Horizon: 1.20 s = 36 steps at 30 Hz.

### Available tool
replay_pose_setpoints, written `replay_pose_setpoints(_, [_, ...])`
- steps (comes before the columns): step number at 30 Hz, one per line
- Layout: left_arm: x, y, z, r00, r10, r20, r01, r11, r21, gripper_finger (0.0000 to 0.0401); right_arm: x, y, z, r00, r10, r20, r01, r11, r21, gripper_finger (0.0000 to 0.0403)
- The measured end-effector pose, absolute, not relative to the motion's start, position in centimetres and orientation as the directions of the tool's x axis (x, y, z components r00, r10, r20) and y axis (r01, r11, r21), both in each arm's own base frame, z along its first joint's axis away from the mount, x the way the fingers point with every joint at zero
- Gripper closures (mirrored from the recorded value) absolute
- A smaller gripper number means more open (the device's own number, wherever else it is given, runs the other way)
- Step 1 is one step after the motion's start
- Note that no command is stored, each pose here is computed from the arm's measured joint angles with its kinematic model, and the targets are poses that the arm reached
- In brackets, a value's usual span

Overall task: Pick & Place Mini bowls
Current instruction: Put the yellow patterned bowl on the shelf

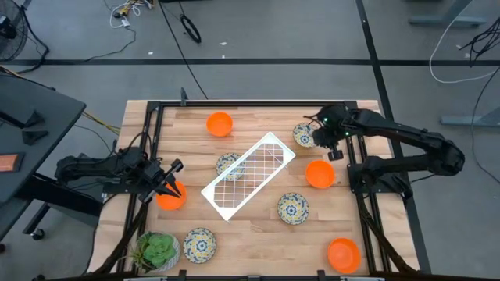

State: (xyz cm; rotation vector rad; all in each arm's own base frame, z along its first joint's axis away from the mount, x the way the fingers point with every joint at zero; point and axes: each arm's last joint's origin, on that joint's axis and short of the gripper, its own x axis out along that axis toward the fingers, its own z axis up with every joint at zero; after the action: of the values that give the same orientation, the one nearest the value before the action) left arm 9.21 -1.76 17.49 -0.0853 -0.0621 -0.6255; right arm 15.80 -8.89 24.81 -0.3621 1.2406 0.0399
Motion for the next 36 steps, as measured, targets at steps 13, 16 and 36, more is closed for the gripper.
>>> replay_pose_setpoints(13, [9.2, -1.8, 17.5, 0.809, -0.582, 0.083, 0.587, 0.808, -0.061, 0.0364, 18.7, -9.4, 21.6, 0.221, -0.093, -0.971, -0.252, 0.956, -0.149, 0.0229])
replay_pose_setpoints(16, [9.2, -1.8, 17.5, 0.809, -0.582, 0.083, 0.587, 0.807, -0.061, 0.0364, 19.3, -9.7, 21.0, 0.211, -0.092, -0.973, -0.224, 0.964, -0.14, 0.0227])
replay_pose_setpoints(36, [9.2, -1.8, 17.5, 0.809, -0.582, 0.083, 0.587, 0.807, -0.061, 0.0364, 21.4, -10.9, 18.2, 0.164, -0.115, -0.98, -0.101, 0.986, -0.133, 0.0273])
